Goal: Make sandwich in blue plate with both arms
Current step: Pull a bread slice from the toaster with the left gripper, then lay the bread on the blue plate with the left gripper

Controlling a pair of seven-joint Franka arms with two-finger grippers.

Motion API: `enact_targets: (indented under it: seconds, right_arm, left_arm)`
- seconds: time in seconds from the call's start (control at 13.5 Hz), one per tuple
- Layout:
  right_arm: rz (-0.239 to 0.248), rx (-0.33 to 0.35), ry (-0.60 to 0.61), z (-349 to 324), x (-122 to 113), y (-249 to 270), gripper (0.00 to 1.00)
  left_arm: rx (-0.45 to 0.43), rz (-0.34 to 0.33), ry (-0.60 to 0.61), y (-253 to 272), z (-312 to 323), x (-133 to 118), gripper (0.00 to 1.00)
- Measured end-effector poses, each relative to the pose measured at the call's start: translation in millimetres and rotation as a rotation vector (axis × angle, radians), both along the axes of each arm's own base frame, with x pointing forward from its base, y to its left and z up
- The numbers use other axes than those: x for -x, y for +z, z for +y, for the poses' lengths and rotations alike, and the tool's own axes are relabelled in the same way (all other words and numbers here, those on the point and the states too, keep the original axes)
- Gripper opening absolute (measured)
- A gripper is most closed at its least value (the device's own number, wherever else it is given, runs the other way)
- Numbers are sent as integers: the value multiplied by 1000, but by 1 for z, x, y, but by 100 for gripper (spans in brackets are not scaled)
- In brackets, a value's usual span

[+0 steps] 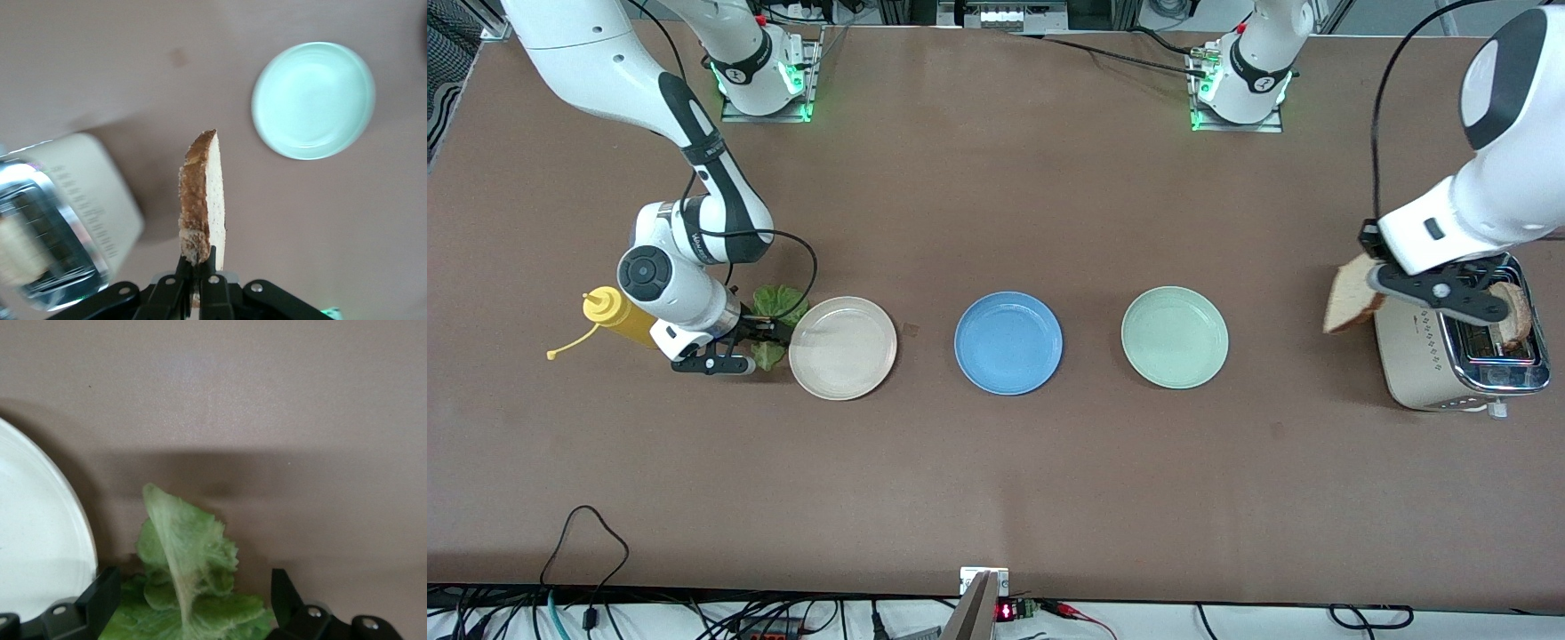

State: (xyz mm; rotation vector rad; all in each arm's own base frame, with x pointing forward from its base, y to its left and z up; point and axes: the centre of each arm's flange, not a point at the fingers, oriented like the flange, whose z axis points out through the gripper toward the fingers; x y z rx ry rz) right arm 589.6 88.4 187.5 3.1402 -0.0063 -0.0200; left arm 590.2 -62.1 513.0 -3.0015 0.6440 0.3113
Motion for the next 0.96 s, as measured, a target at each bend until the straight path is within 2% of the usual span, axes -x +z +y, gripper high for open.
enact_targets:
  seconds: [0.07,0.15,0.22,0.3,0.45,0.59,0.82,0.89,0.96]
  right_arm:
    - [-3,0,0,0,0,-1,100]
    - [-3,0,-1,0,0,-2,93]
    - [-4,0,-1,0,0,-2,93]
    - [-4,0,-1,-1,-1,-2,88]
    - [-5,1,-4,-3,-1,-2,64]
    - [-6,2,-6,-4,-2,-1,42]
    - [-13,1,-7,-5,-4,1,11]
    - [-20,1,-7,-5,-7,4,5]
    - [-26,1,-4,-5,-9,7,5]
  left_arm:
    - [23,29,-31,-12,-22,0,7]
    - [52,54,-49,-23,-48,1,7]
    - [94,84,-35,-34,-75,5,7]
    - [146,122,2,-45,-99,8,7]
    - [283,187,84,-65,-127,6,7]
    - [462,210,176,-78,-140,-7,7]
    - [709,284,317,-108,-159,-25,7]
    - [766,293,361,-125,-166,-33,7]
    - [804,291,394,-143,-176,-38,7]
